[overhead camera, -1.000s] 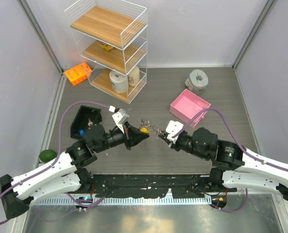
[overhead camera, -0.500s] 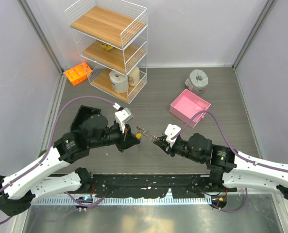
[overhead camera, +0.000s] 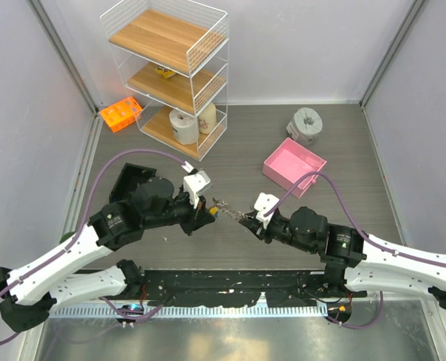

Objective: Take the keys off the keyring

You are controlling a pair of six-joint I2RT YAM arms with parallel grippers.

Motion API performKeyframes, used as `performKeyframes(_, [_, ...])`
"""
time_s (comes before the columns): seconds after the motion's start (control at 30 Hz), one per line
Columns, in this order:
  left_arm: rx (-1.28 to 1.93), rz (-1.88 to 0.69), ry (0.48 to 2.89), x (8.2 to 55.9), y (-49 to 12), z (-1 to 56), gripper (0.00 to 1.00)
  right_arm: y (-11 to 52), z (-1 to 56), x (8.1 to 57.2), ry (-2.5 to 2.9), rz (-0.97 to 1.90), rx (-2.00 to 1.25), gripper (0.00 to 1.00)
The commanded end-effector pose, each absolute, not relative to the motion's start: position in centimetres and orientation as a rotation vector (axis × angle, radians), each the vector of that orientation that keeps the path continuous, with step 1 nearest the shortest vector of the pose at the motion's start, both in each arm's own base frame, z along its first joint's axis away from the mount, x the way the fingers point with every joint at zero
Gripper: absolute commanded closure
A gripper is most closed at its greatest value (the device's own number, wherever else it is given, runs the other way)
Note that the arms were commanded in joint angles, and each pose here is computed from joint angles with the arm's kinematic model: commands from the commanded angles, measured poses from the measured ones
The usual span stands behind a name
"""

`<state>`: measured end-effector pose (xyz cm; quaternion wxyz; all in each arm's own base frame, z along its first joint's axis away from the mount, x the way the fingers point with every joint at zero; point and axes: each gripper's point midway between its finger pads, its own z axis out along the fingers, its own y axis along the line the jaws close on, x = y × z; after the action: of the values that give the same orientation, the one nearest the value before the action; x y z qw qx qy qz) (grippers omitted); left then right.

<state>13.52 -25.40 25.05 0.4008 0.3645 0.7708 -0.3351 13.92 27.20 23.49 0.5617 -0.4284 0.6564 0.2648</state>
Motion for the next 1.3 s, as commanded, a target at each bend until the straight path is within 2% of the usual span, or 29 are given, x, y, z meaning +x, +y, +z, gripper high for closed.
performKeyframes(0.0, [0.940, -0.766, 1.868, 14.4, -24.3, 29.0, 1.00, 26.2, 24.8, 15.0, 1.534, 0.597, -0.914, 0.72])
performKeyframes(0.17, [1.016, -0.659, 1.912, 15.3, -24.0, 30.2, 1.00, 27.3, 24.9, 14.6, 1.492, 0.664, -0.911, 0.62])
performKeyframes(0.4, [1.095, -0.593, 1.871, 15.8, -23.9, 31.2, 1.00, 27.5, 25.5, 14.1, 1.476, 0.700, -0.918, 0.60])
performKeyframes(0.57, [1.160, -0.545, 1.855, 16.1, -23.7, 30.4, 1.00, 26.5, 27.7, 13.5, 1.415, 0.743, -0.881, 0.43])
performKeyframes(0.7, [1.217, -0.573, 1.825, 15.8, -24.4, 29.7, 1.00, 26.3, 29.2, 13.1, 1.357, 0.759, -0.886, 0.39])
performKeyframes(1.03, [1.293, -0.609, 1.730, 15.2, -25.1, 28.9, 1.00, 28.0, 31.5, 13.0, 1.240, 0.703, -1.027, 0.39])
performKeyframes(1.27, [1.336, -0.696, 1.585, 13.1, -25.1, 29.0, 1.00, 31.2, 31.9, 12.0, 1.096, 0.715, -1.191, 0.48])
